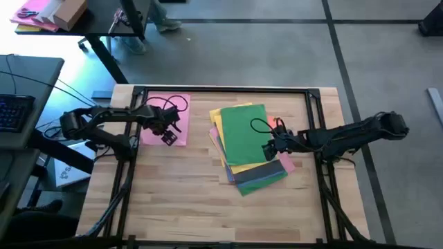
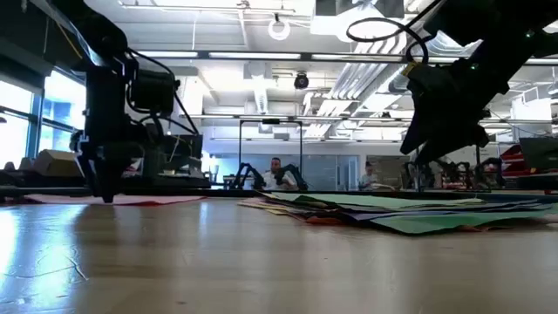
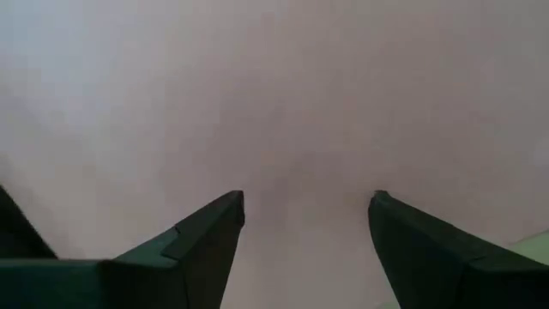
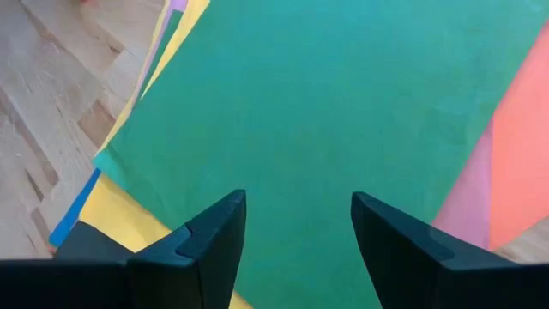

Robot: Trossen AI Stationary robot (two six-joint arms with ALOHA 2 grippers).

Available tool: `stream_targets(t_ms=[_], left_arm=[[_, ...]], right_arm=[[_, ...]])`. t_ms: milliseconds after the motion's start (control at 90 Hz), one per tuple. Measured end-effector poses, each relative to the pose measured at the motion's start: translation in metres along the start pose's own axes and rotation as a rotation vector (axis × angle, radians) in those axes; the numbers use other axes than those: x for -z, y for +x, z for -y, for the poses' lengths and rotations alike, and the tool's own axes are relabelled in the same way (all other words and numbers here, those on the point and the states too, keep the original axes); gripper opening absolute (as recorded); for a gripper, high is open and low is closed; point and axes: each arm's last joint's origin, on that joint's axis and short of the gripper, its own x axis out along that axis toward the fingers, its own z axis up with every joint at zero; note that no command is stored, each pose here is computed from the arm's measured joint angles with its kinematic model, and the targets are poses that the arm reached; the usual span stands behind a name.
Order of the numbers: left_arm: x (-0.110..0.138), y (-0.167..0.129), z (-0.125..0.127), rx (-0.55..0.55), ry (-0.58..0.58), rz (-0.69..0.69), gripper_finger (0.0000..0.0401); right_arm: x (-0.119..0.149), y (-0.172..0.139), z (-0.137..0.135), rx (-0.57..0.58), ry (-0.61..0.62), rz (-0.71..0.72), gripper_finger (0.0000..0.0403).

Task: Organize paper
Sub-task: Move the pink color paper to the top left of the table, then move the green color paper to the bottom left of the table

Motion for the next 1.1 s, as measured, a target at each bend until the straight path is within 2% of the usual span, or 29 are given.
stream_targets(t_ms=[244, 378, 522, 689, 778, 900, 1100], left_arm=[[-0.009, -0.018, 0.001, 0.007, 0.023, -0.005, 0.0236], [-0.013, -0.030, 0.010, 0.035, 0.058, 0.056, 0.0236], [-0.014, -0.047, 0.028, 0.178, 0.188, 0.228, 0.0236], [-0.015, -0.080, 0.052, 0.362, 0.327, 0.543, 0.0236], [-0.014, -0.099, 0.061, 0.441, 0.373, 0.708, 0.0236], [-0.008, -0.119, 0.071, 0.512, 0.449, 0.867, 0.0236], [0.005, -0.134, 0.082, 0.571, 0.553, 0.967, 0.0236]], right_arm=[[0.000, 0.000, 0.000, -0.001, 0.000, 0.000, 0.0199], [-0.002, 0.000, -0.003, -0.030, 0.010, 0.011, 0.0199], [-0.008, -0.001, -0.009, -0.099, 0.050, 0.067, 0.0199], [-0.010, 0.000, -0.021, -0.178, 0.126, 0.128, 0.0199], [-0.006, 0.006, -0.032, -0.226, 0.153, 0.122, 0.0199], [-0.005, 0.020, -0.062, -0.216, 0.151, 0.093, 0.0199], [-0.021, 0.043, -0.129, -0.155, 0.103, 0.109, 0.0199]])
